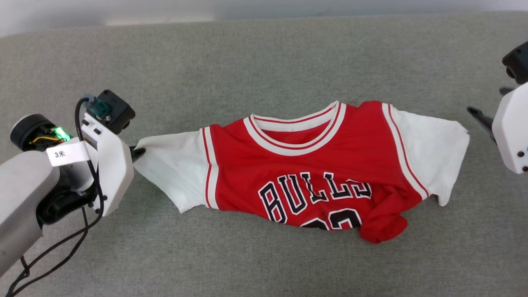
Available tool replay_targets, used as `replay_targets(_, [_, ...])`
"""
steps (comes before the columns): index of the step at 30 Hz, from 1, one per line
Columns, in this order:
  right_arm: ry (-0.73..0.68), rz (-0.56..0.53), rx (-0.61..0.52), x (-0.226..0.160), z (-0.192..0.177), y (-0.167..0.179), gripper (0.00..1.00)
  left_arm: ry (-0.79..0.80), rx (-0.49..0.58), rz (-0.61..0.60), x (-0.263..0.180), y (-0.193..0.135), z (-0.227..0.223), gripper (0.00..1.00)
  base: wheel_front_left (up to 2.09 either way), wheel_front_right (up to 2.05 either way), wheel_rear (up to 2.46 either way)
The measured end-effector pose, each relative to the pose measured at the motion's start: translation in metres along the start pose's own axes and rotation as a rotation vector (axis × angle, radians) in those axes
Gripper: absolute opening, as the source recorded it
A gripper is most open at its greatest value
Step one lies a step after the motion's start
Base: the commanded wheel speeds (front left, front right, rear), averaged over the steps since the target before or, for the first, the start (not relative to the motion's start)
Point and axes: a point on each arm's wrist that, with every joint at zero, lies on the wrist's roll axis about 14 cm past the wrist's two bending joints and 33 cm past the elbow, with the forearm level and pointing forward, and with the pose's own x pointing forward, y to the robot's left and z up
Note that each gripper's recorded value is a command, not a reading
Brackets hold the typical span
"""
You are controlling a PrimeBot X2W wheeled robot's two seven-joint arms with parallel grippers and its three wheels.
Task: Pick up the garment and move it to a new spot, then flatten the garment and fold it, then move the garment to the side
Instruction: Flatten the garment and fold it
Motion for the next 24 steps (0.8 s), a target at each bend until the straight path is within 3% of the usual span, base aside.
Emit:
replay_targets(3, [0.204,0.079,0.032,0.013,-0.027,0.008,1.0,-0.01,0.006,-0.003,0.005,0.002,0.001,0.0,0.0,0.0,0.0])
replay_targets(7, [0.342,0.135,0.057,0.032,-0.042,0.013,1.0,-0.031,0.007,0.0,0.013,0.008,0.005,0.0,0.0,0.0,0.0])
replay_targets(16, [0.54,0.211,0.098,0.078,-0.097,0.038,1.0,-0.01,-0.003,0.001,0.031,0.018,-0.008,0.0,0.0,0.0,0.0])
replay_targets(20, [0.559,0.231,0.117,0.083,-0.108,0.044,1.0,-0.001,-0.009,0.0,0.034,0.019,-0.013,0.0,0.0,0.0,0.0])
replay_targets(21, [0.551,0.229,0.12,0.082,-0.107,0.044,0.96,-0.003,-0.009,0.0,0.035,0.019,-0.012,0.0,0.0,0.0,0.0])
replay_targets(22, [0.536,0.229,0.128,0.082,-0.106,0.044,0.06,-0.003,-0.01,0.001,0.035,0.019,-0.012,0.0,0.0,0.0,0.0])
replay_targets(23, [0.523,0.229,0.136,0.081,-0.105,0.044,0.0,-0.005,-0.015,0.001,0.034,0.019,-0.011,0.0,0.0,0.0,0.0])
replay_targets(24, [0.506,0.23,0.136,0.079,-0.102,0.045,0.0,-0.006,-0.015,0.002,0.033,0.019,-0.011,0.0,0.0,0.0,0.0])
